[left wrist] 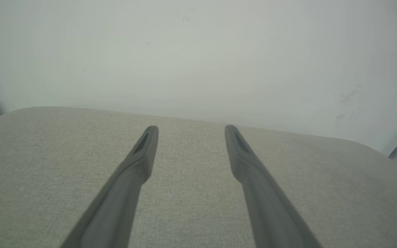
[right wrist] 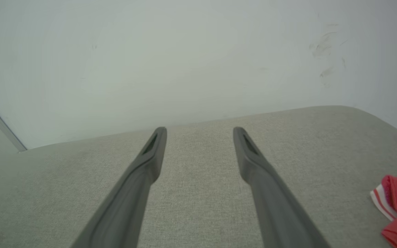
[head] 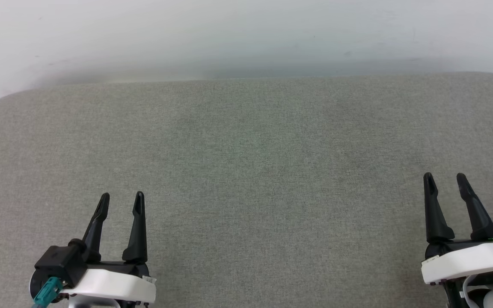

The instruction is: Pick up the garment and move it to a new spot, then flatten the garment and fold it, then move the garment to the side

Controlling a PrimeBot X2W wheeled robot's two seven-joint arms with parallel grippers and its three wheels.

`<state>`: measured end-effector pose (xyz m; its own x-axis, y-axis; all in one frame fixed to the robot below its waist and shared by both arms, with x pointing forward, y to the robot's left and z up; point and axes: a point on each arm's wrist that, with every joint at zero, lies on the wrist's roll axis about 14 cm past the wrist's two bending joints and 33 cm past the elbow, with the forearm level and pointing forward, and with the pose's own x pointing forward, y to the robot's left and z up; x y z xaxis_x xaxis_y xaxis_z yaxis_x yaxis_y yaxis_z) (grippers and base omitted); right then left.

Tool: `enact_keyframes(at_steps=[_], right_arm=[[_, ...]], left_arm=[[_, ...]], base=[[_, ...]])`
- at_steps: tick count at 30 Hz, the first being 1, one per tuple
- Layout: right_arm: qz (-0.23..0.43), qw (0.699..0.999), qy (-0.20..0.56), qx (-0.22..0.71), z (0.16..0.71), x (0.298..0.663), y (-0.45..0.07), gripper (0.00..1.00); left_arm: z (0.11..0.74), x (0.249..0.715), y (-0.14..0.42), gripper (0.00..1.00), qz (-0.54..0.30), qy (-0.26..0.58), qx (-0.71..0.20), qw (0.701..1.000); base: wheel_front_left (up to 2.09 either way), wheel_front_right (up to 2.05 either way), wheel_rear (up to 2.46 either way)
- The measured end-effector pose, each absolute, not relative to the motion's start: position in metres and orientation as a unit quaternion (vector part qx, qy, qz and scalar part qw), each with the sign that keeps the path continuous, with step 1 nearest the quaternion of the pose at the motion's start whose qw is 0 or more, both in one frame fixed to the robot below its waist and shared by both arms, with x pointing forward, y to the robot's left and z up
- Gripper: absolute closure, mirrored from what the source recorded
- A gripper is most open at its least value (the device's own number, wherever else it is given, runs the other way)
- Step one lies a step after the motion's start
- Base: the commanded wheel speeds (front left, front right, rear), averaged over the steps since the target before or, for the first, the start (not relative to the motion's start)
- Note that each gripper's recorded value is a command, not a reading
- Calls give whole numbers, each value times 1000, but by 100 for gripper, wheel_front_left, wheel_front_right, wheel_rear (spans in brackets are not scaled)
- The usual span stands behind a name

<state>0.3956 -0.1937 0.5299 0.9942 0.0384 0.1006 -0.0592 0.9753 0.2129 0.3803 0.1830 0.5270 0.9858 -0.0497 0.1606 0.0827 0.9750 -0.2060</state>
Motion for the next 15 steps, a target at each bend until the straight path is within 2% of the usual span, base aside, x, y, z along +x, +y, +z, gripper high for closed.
enact_keyframes(at_steps=[15], right_arm=[[32, 996, -40, 79, 522, 399, -192, 0]], left_arm=[[525, 380, 182, 0, -33, -75, -118, 990]], base=[[0, 0, 0]])
